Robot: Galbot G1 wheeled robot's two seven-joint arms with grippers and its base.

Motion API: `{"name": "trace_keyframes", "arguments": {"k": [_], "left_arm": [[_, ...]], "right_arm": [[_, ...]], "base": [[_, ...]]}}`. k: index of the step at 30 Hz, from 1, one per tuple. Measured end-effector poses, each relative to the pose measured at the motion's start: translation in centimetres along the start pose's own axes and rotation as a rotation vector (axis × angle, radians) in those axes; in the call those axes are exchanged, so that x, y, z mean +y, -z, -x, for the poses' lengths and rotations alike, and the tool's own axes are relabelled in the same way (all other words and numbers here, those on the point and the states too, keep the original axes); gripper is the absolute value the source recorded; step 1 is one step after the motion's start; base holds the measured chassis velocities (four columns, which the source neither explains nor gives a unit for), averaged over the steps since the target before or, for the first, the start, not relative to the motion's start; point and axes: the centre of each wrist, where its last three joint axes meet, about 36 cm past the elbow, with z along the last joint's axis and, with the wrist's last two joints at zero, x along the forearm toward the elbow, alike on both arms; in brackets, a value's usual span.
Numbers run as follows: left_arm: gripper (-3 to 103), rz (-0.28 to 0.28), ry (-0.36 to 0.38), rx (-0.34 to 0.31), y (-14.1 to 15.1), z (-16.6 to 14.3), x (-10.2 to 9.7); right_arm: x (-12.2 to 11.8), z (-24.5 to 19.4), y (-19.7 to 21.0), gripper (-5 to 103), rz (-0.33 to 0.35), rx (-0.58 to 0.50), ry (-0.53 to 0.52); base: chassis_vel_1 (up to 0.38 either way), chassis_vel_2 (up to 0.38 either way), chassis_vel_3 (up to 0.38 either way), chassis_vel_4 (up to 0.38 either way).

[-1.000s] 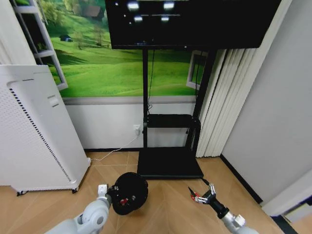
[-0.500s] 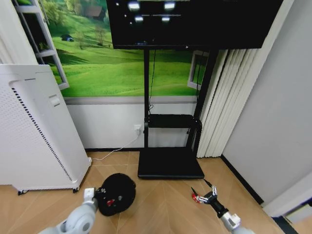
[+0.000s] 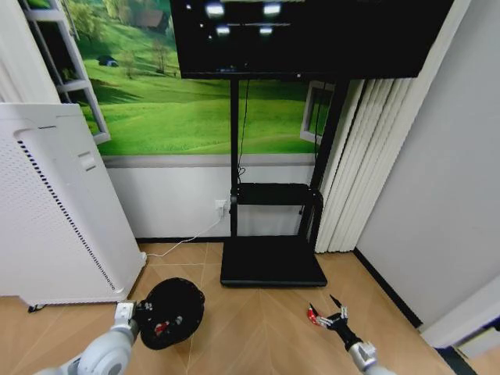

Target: Pick up the trash bin and place the garbage on the floor into it.

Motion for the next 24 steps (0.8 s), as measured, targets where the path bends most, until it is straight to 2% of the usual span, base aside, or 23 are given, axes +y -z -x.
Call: {"name": "trace_keyframes", "arguments": {"k": [4, 6, 13, 22, 24], "left_arm": [[7, 0.013, 0.005, 0.005, -0.9, 0.1, -0.1], [7, 0.025, 0.013, 0.001, -1.2, 0.3, -0.1], [7, 0.021, 0.016, 0.012, -1.7, 0.5, -0.2], [7, 0.016, 0.014, 0.013, -1.4, 0.4, -0.1], [7, 0.015, 0.015, 0.012, -1.1, 0.4, 0.0]], "right_arm": [[0.8, 0.4, -1.2, 100, -0.037, 0.051, 0.009], [1.3, 0.9, -2.0, 100, -0.080, 0.090, 0.024], [2.3, 3.4, -3.9, 100, -0.130, 0.165, 0.071], [2.7, 4.9, -5.2, 100, -0.111, 0.218, 0.070], [2.8, 5.2, -5.7, 100, -0.077, 0.234, 0.088]], "base": [[0.000, 0.000, 0.000, 0.000], [0.000, 0.000, 0.000, 0.000], [0.000, 0.000, 0.000, 0.000], [0.000, 0.000, 0.000, 0.000], [0.000, 0.000, 0.000, 0.000]]}}
